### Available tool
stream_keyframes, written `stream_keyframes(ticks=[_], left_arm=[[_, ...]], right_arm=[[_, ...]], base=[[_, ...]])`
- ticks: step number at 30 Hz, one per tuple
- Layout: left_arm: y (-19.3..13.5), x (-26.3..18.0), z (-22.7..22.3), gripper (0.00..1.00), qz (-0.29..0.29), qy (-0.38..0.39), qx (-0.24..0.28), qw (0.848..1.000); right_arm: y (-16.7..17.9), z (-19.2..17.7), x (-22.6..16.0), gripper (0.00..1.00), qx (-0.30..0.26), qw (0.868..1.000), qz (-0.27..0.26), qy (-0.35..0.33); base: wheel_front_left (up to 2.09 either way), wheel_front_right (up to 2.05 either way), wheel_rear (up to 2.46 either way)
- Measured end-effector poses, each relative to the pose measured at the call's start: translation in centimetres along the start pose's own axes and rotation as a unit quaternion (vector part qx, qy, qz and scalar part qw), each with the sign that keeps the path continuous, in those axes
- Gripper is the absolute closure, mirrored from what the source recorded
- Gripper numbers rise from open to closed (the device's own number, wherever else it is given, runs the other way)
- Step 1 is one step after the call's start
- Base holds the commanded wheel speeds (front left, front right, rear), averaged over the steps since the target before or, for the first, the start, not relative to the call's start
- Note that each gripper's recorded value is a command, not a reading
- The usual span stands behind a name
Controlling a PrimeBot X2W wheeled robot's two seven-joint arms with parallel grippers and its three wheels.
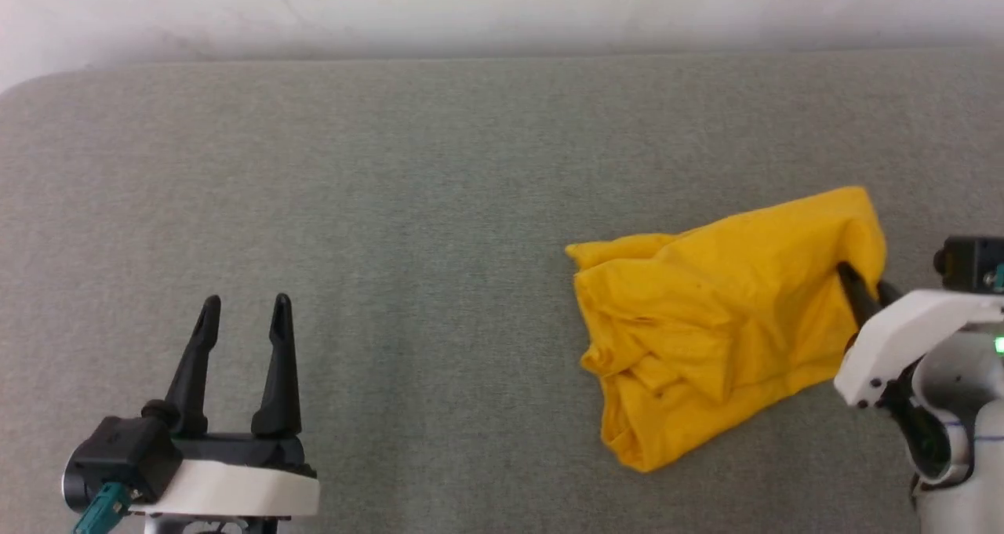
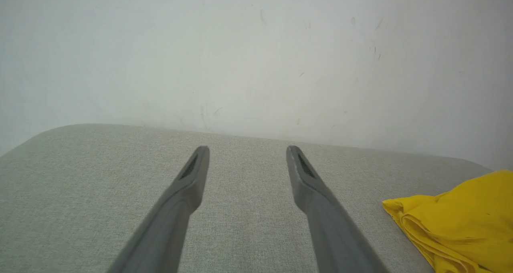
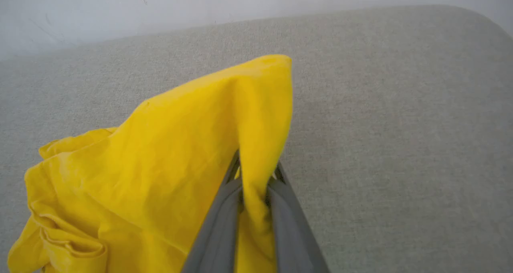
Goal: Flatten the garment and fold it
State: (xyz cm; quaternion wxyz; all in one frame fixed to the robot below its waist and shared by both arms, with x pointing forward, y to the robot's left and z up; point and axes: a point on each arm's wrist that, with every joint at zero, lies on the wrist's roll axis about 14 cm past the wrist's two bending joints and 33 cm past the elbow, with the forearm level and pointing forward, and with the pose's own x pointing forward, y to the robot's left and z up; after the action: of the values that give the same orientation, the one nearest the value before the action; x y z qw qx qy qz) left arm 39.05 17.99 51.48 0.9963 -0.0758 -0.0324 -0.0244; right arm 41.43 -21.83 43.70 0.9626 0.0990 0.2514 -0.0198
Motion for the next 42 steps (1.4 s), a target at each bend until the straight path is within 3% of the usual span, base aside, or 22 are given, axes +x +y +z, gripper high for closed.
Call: stream_keyframes(ticks=[4, 11, 22, 37, 42], left_arm=[[-1.2, 1.2, -0.2, 0.00, -0.024, 0.001, 0.003, 1.000], [-3.3, 3.6, -1.1, 0.00, -0.063, 0.007, 0.001, 0.998], [-5.6, 8.1, -3.6, 0.00, -0.119, 0.015, 0.015, 0.993], [-5.9, 11.0, -9.2, 0.00, -0.148, 0.055, 0.019, 0.987], [-5.3, 11.1, -9.2, 0.00, -0.141, 0.046, 0.020, 0.989]], right_arm=[[-2.5, 2.4, -0.4, 1.00, -0.061, 0.997, -0.047, -0.001], [-7.2, 6.9, -1.2, 1.00, -0.164, 0.980, -0.113, -0.002], [-15.7, 10.3, -0.8, 1.00, -0.277, 0.934, -0.224, 0.032], [-23.8, 8.5, 0.9, 1.00, -0.323, 0.878, -0.338, 0.102], [-25.5, 7.1, 0.9, 1.00, -0.312, 0.871, -0.359, 0.121]], base=[[0.00, 0.00, 0.00], [0.00, 0.00, 0.00], [0.00, 0.00, 0.00], [0.00, 0.00, 0.00], [0.00, 0.00, 0.00]])
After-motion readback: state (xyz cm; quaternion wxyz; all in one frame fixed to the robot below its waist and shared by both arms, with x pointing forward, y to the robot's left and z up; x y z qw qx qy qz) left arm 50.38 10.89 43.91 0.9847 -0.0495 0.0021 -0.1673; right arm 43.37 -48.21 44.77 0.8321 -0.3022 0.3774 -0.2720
